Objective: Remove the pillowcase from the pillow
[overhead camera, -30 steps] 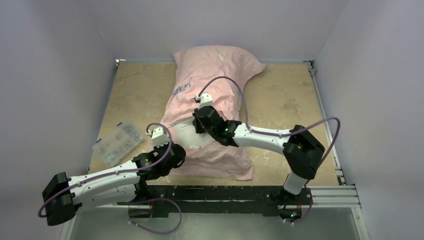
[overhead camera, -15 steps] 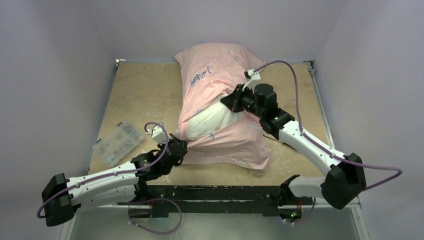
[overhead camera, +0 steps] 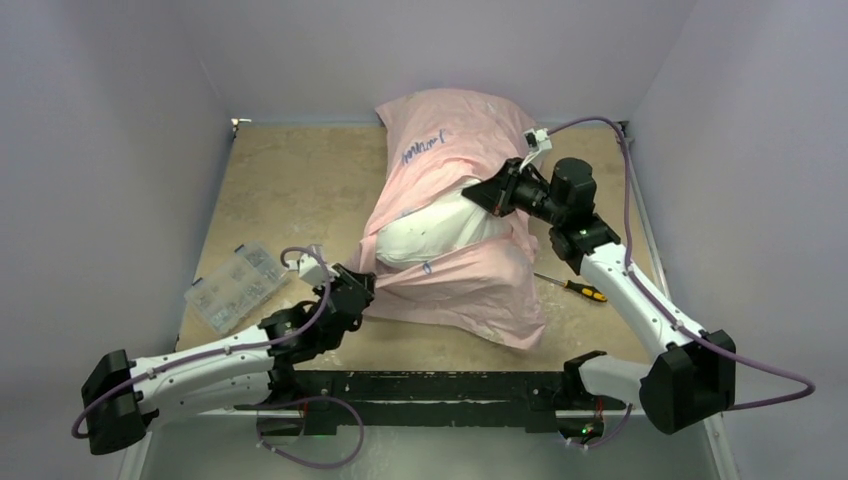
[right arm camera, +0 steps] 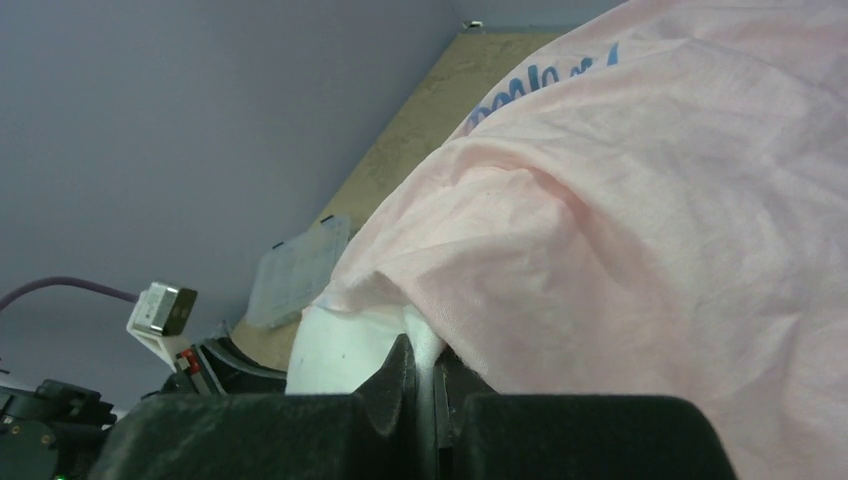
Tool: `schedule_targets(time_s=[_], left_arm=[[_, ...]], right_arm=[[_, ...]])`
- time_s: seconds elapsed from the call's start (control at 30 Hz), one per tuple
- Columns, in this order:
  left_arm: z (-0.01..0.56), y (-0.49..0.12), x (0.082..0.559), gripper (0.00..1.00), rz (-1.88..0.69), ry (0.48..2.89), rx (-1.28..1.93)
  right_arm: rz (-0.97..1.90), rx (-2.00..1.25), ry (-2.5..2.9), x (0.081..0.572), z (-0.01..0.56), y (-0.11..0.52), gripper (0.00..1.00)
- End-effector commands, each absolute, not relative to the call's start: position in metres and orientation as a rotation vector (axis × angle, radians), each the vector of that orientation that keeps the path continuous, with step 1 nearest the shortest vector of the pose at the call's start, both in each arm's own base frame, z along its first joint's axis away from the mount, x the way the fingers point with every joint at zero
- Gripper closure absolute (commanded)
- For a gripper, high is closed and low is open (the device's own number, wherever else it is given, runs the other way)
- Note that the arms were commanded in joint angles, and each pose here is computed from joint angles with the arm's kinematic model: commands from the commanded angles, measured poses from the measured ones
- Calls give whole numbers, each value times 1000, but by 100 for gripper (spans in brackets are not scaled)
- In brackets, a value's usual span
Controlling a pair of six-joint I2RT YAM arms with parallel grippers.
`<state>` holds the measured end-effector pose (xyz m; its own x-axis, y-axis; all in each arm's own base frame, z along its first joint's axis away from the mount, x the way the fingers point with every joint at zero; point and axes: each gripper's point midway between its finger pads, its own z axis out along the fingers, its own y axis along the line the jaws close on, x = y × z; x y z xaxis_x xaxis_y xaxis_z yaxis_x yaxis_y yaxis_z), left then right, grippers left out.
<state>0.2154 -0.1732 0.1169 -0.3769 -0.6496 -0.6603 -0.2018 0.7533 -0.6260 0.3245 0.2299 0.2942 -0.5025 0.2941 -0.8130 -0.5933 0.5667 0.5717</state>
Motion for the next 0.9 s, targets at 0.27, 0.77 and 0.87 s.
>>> schedule_targets(time_s=[0.27, 0.77, 0.87], left_arm=[[92, -121, 233, 87, -182, 1868, -577], [89, -158, 296, 83, -586, 2008, -558], [108, -177, 290, 65, -718, 1987, -451]], right_arm=[[1053, -357, 1509, 313, 345, 211, 100], [1107, -493, 1388, 283, 381, 215, 100], [1098, -495, 1394, 290, 374, 216, 100]])
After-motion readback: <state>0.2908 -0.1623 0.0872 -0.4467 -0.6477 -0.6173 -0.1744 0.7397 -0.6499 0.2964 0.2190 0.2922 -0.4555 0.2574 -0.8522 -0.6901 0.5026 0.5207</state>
